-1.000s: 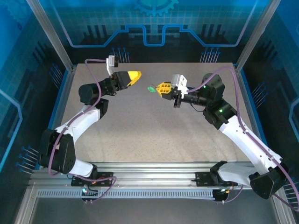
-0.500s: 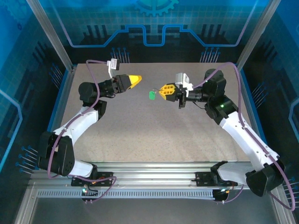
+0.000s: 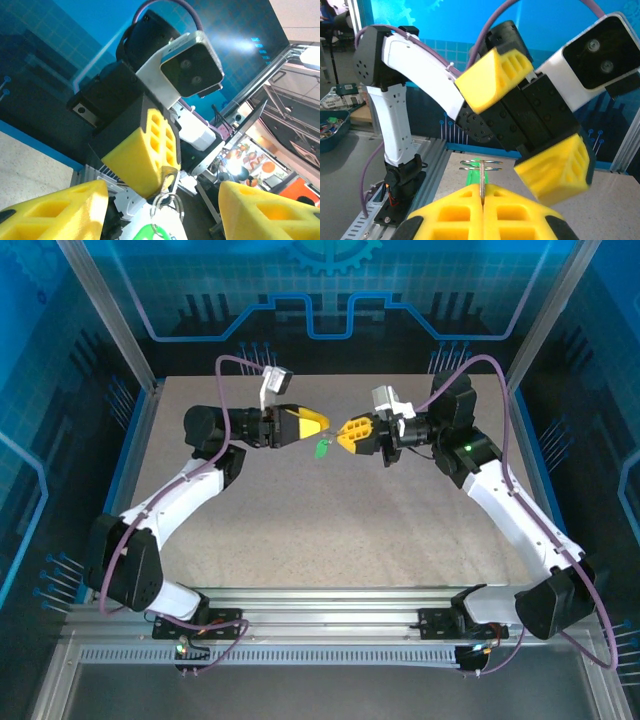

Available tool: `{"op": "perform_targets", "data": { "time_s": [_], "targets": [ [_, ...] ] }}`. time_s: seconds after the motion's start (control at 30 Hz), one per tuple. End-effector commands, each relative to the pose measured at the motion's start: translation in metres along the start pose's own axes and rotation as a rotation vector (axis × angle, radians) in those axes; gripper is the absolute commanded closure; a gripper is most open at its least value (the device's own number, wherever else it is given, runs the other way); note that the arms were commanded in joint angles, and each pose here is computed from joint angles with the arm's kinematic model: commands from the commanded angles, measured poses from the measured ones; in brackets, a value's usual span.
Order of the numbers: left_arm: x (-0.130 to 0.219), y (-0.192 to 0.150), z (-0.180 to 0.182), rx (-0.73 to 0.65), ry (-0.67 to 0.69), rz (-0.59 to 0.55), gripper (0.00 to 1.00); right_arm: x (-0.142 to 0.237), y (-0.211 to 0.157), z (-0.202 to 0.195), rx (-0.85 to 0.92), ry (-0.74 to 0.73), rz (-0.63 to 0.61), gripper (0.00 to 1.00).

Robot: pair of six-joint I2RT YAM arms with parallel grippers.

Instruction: Remove the keys from the keyring

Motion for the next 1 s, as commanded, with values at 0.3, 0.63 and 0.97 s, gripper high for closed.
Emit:
{"op": "perform_targets", "data": {
  "time_s": [0.3,0.63,0.97],
  "targets": [
    [-0.014,0.002,-0.013,-0.022,-0.088,0.081,0.63,0.004,0.010,-0.001,-0.006,0.019,-0.010,1.00],
    [-0.014,0.005,-0.014,-0.026,-0.103,0.061,0.95,0.006,0.010,-0.003,-0.001,-0.018,-0.010,1.00],
    [0.003,0.016,-0.013,-0.056,-0.051,-0.101,1.00,0.012,0.006,-0.004,0.064,-0.137,-0.045,1.00]
  ]
}}
Point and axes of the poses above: each hand's point on the last joint's axis, 136 mm out from that joint toward the fingers, its own x axis back along the fingers, its own z axis along the line the jaws close on, y = z × x, the point moved 7 cm from there along x, back along the fingers, and after that the axes turned 7 degrees about -x, right-handed, at the moved point
